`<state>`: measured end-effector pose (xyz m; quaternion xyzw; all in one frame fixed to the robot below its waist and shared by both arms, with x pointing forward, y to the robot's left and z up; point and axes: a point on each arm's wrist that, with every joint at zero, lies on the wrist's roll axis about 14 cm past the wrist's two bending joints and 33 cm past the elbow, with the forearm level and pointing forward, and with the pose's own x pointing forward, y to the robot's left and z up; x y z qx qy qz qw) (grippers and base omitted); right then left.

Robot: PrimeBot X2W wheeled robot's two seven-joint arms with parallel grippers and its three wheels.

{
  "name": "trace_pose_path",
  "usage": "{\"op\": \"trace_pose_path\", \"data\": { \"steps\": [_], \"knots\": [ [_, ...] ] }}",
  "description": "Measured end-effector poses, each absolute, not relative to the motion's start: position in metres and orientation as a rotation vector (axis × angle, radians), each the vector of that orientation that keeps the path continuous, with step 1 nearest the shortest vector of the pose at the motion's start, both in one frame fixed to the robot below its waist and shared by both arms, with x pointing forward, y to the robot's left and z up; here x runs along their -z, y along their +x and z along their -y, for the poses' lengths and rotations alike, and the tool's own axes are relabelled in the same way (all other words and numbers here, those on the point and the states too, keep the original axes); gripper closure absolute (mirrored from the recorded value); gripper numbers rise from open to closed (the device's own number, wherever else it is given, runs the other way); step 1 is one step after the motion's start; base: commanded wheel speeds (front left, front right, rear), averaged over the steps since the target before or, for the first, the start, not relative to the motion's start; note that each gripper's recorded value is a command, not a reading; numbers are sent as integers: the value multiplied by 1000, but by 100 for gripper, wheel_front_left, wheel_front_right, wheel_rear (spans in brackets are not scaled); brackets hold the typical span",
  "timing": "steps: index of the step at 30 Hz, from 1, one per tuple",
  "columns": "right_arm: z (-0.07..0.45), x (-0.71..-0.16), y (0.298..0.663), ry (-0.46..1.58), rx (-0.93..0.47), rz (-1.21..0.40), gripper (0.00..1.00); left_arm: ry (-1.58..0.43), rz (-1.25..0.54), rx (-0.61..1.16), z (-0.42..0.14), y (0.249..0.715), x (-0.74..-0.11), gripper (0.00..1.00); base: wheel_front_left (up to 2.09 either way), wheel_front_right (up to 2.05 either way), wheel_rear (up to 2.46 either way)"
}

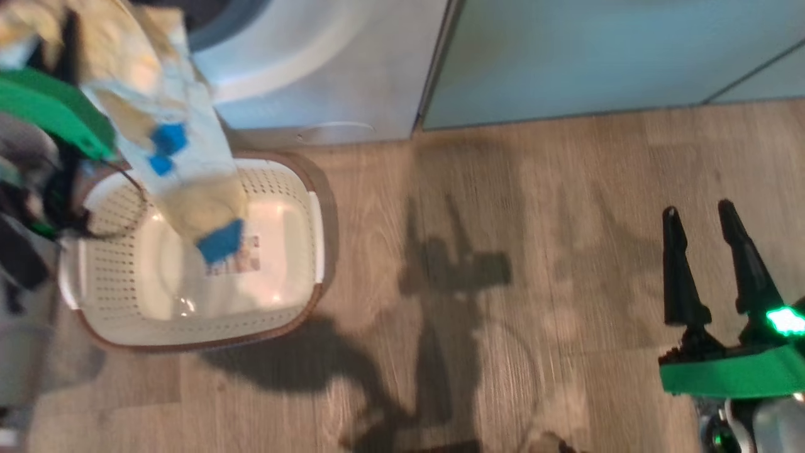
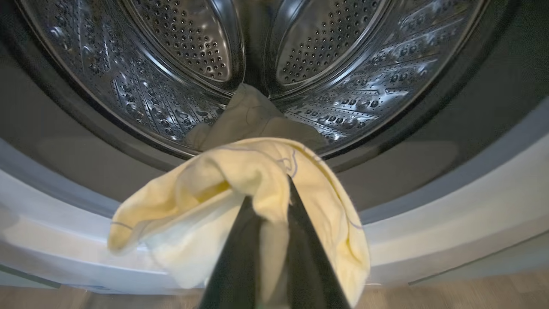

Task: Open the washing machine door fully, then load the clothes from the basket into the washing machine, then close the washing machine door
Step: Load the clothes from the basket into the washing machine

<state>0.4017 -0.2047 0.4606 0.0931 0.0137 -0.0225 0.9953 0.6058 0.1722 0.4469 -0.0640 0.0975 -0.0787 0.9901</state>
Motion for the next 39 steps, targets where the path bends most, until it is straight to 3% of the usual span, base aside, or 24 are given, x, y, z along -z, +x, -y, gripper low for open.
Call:
{"op": "trace_pose_path", "data": {
  "steps": [13, 22, 27, 39],
  "knots": [
    [222, -433, 420, 205, 99, -82, 0, -80, -335, 175, -180, 701, -431, 100, 0, 0, 0],
    [234, -420, 415, 196, 143, -125, 0, -70, -345, 175, -171, 741, -420, 100, 0, 0, 0],
    [239, -413, 410, 200, 169, -151, 0, -15, -197, 138, -180, 769, -445, 100, 0, 0, 0],
    [247, -396, 404, 181, 201, -211, 0, 58, 348, 67, -181, 803, -536, 100, 0, 0, 0]
  ]
}}
